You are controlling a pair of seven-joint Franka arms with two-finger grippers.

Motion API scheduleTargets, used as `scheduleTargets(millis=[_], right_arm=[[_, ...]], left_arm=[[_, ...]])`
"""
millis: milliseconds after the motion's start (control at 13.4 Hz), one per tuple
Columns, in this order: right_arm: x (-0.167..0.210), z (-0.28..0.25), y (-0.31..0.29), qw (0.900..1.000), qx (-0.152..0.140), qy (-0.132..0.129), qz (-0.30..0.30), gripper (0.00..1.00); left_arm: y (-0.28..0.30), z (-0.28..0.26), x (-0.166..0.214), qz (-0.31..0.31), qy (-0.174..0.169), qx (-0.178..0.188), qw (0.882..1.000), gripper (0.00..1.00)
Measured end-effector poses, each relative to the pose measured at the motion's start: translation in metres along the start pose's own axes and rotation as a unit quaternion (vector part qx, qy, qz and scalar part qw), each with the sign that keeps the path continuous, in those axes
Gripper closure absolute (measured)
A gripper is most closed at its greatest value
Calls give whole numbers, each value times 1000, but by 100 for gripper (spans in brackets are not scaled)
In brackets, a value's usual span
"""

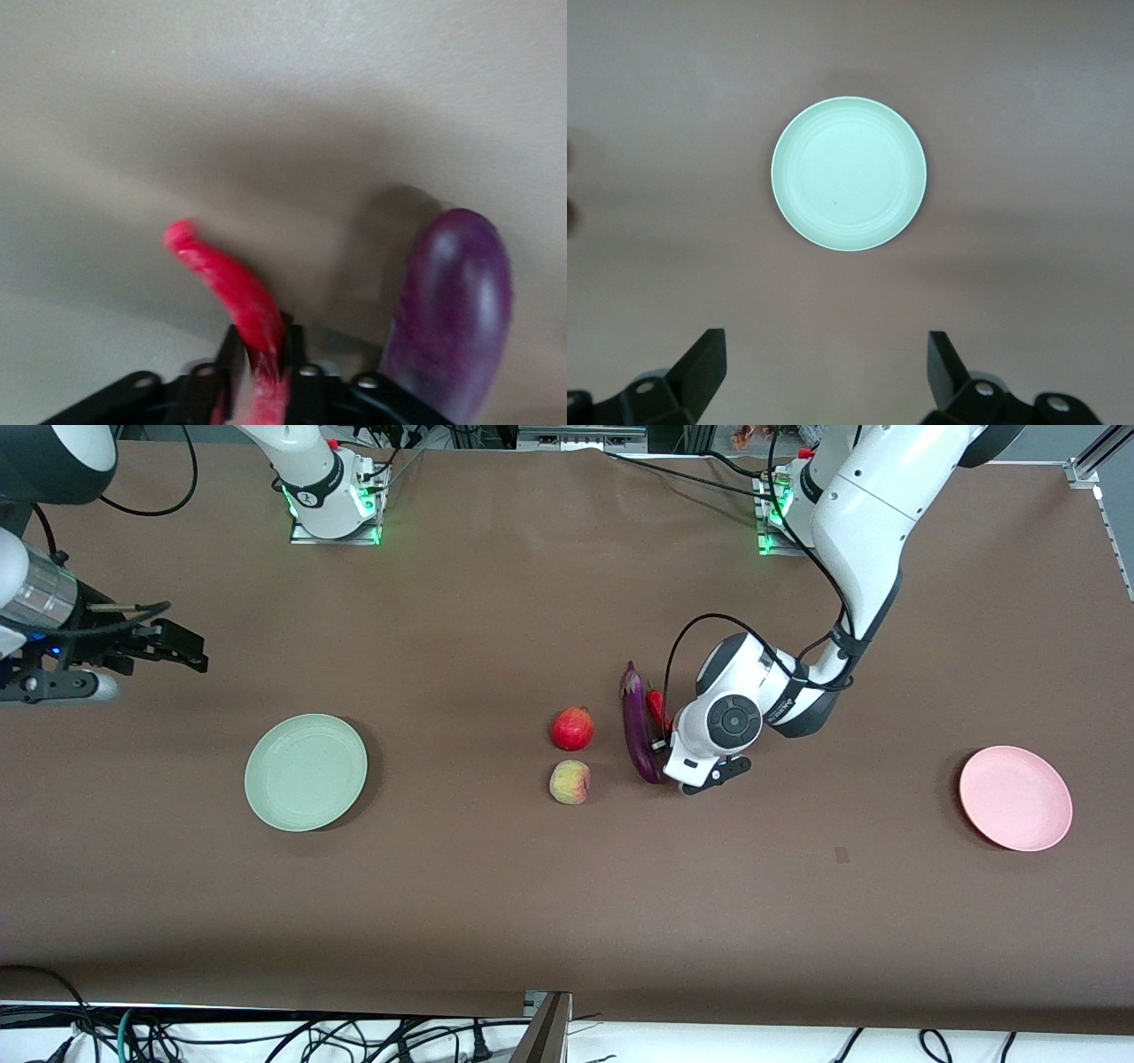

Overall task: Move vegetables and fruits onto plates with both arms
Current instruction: 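Carry the chili toward the pink plate while the right gripper reaches the apple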

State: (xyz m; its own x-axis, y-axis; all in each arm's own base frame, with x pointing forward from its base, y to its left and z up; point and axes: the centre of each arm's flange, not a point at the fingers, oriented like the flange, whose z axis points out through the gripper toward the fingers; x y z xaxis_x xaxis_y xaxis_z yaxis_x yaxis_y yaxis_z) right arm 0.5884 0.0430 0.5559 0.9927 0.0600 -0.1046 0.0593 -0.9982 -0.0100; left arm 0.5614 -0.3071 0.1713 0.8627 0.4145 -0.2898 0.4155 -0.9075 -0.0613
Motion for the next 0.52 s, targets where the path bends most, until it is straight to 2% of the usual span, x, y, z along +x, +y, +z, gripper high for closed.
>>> scheduleTargets(millis=[74, 298, 372, 521], right_arm=[[5, 10, -6, 1000, -1, -7, -6, 0], [16, 34, -25, 999, -3, -28, -21, 0], [19, 42, -33, 999, -2, -34, -27, 0], [26, 60, -72, 999, 6, -36, -18, 0]], left_arm=[[0, -1, 0, 0, 0, 0, 1000, 85], [-3, -4, 3, 2, 0, 4, 1000, 85], [-9, -10, 8, 12, 2, 19, 1000, 85], [-29, -42, 25, 76, 21, 86, 993, 85]])
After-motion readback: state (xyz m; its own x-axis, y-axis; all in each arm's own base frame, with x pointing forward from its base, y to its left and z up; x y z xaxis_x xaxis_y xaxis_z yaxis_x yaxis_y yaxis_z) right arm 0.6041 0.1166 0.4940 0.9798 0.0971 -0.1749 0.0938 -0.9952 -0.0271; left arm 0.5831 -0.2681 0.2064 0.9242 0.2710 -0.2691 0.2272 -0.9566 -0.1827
